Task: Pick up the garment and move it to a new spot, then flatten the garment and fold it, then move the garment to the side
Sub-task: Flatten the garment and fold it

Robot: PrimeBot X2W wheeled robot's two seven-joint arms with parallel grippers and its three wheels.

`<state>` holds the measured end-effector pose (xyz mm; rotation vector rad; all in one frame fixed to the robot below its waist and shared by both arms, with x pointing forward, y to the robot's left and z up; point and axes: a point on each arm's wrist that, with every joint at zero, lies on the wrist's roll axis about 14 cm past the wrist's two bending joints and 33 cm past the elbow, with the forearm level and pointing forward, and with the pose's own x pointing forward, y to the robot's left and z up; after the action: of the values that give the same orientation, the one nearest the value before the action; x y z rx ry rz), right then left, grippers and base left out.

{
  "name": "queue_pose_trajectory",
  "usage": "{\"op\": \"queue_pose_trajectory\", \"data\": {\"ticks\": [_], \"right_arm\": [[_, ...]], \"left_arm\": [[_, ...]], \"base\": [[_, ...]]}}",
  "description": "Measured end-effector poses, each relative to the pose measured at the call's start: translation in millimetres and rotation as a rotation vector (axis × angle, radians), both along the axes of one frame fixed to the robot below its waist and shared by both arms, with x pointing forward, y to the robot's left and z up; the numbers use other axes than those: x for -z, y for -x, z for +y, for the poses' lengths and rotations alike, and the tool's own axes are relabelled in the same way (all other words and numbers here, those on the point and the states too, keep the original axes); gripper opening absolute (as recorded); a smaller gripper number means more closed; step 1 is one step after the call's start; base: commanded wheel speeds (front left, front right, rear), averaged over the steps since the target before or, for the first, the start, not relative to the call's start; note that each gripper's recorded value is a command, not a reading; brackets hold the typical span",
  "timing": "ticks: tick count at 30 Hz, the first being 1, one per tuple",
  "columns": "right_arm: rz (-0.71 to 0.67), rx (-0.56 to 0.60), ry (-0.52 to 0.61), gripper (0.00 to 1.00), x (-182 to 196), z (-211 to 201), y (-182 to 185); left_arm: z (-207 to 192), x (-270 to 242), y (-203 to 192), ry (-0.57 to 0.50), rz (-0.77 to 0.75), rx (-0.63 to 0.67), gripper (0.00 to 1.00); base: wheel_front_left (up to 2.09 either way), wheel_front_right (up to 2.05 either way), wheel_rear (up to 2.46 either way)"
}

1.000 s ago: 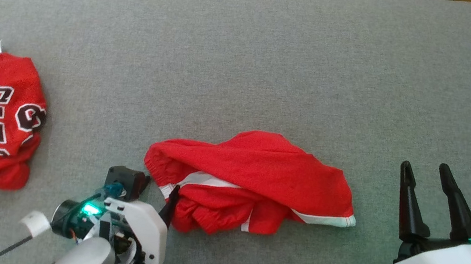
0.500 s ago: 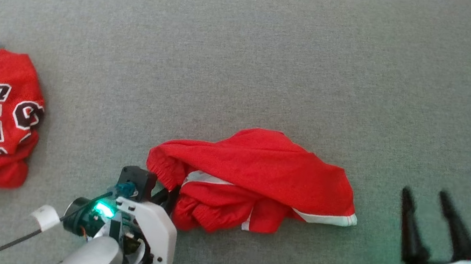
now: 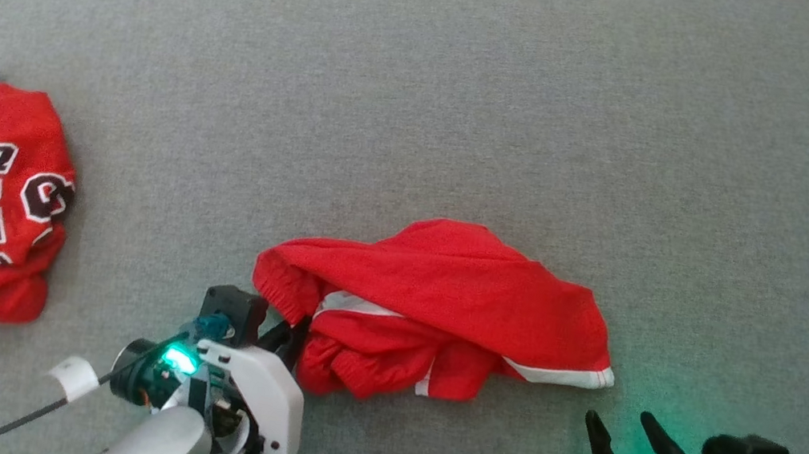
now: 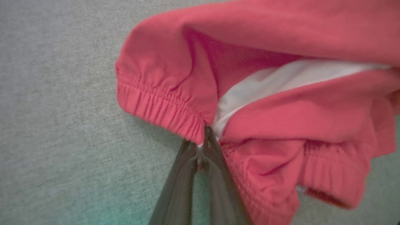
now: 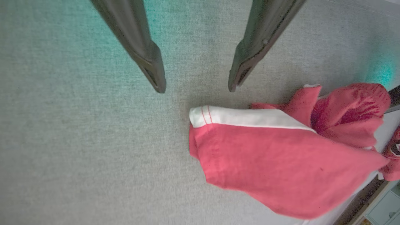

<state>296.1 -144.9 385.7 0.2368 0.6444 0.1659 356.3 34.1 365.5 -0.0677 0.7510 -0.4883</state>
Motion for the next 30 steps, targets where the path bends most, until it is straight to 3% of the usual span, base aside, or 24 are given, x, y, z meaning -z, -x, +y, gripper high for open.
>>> {"op": "queue_pose_trajectory", "data": {"ticks": [15,16,17,18,24,30], "right_arm": [[-0.013,-0.067,0.022,1.00,13,14,-33],[-0.016,-0.074,0.022,0.82,13,15,-35],[-0.021,-0.081,0.022,0.47,12,17,-36],[-0.023,-0.086,0.022,0.00,11,19,-37],[-0.065,-0.092,0.038,0.00,1,14,-43],[-0.203,-0.053,0.057,0.00,-39,-3,-61]], "left_arm": [[4,-1,2,0.010,-0.014,-0.033,0.00],[4,0,2,0.009,-0.014,-0.033,0.00],[5,0,2,0.009,-0.015,-0.036,0.00],[5,0,2,0.009,-0.017,-0.037,0.00],[6,-7,-3,0.013,-0.064,-0.055,0.00],[8,-62,-29,0.067,-0.271,-0.072,0.00]], "base": [[0.00,0.00,0.00],[0.00,0.00,0.00],[0.00,0.00,0.00],[0.00,0.00,0.00],[0.00,0.00,0.00],[0.00,0.00,0.00]]}}
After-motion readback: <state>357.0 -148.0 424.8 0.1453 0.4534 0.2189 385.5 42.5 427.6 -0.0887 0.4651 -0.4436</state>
